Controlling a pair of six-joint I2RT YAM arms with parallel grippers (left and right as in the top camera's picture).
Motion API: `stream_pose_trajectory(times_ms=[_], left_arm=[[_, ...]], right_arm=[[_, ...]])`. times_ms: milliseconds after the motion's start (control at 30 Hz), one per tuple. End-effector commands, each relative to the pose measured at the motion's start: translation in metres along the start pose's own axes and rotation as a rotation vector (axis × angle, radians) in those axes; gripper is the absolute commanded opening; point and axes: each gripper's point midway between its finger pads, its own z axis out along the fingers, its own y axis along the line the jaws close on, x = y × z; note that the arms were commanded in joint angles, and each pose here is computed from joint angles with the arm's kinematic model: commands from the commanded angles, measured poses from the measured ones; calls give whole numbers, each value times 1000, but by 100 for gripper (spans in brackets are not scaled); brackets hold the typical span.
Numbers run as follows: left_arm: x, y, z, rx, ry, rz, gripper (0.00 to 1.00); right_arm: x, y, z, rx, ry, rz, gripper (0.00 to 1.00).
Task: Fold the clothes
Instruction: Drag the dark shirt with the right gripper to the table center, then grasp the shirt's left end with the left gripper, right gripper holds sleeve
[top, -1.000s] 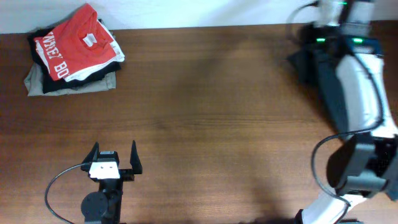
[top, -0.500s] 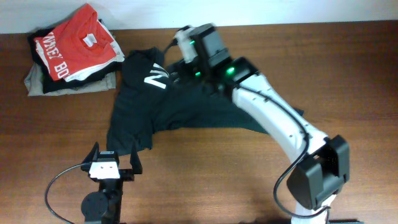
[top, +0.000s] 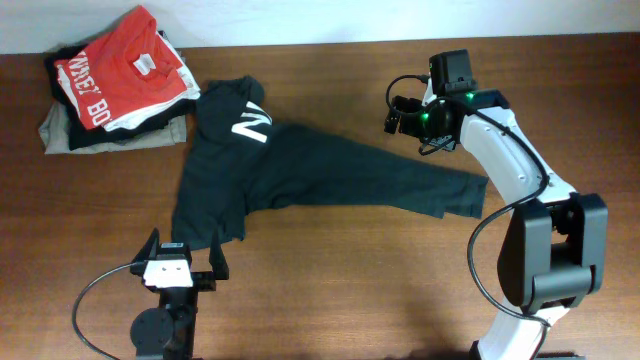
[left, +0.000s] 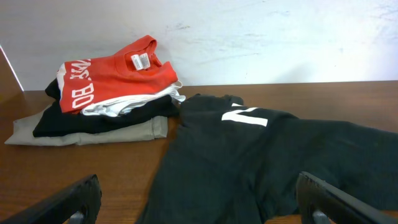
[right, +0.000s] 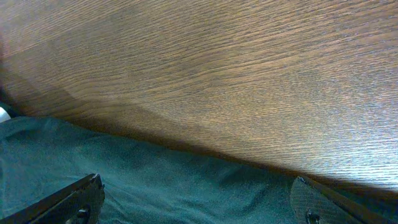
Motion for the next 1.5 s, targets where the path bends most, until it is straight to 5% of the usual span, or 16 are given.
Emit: stream_pose_trajectory(times_ms=[0,133,167,300,400,467,533,633,733,867,967,1167,1233,1467], left_arm=[[3,0,0,4,6,12,99],[-19,-50,-8,305,-67,-124,99],[-52,-68,-20,422,-201,-90,99],[-98,-69,-35,440,-339,-56,99],[-113,-62,-20,385,-141,-26,99],[-122,-62,10,391,124,10,99],[-133,-89,27,571,219,-34,99],[-101,-79,70,485,428,-149,99],[-31,6,75,-100,868,-191,99],[23,14,107,-162,1028,-157,99],[71,47,104,-440,1141,-215,99],[124,52,83,-357,1367,-399,97],[137,47,68,-333,1424,-391,83],[158,52,49,-392,1472,-369,78]], right_arm=[[-2,-1,-3,-8,-6,14,99],[0,4,-3,-38,6,13,99],[-1,3,-3,-32,2,13,99],[-2,3,-3,-31,-4,11,99],[-2,4,-3,-32,-4,11,99],[-2,4,-3,-32,-3,11,99],[-2,4,-3,-31,-3,11,99],[1,2,-3,-27,8,14,99],[0,3,-3,-29,3,13,99],[-3,4,-3,-33,-6,11,99],[-4,2,-3,-21,-12,10,99],[-9,-6,-3,26,-41,11,99],[-9,-6,-3,27,-41,11,99],[-9,-6,-3,27,-41,11,99]])
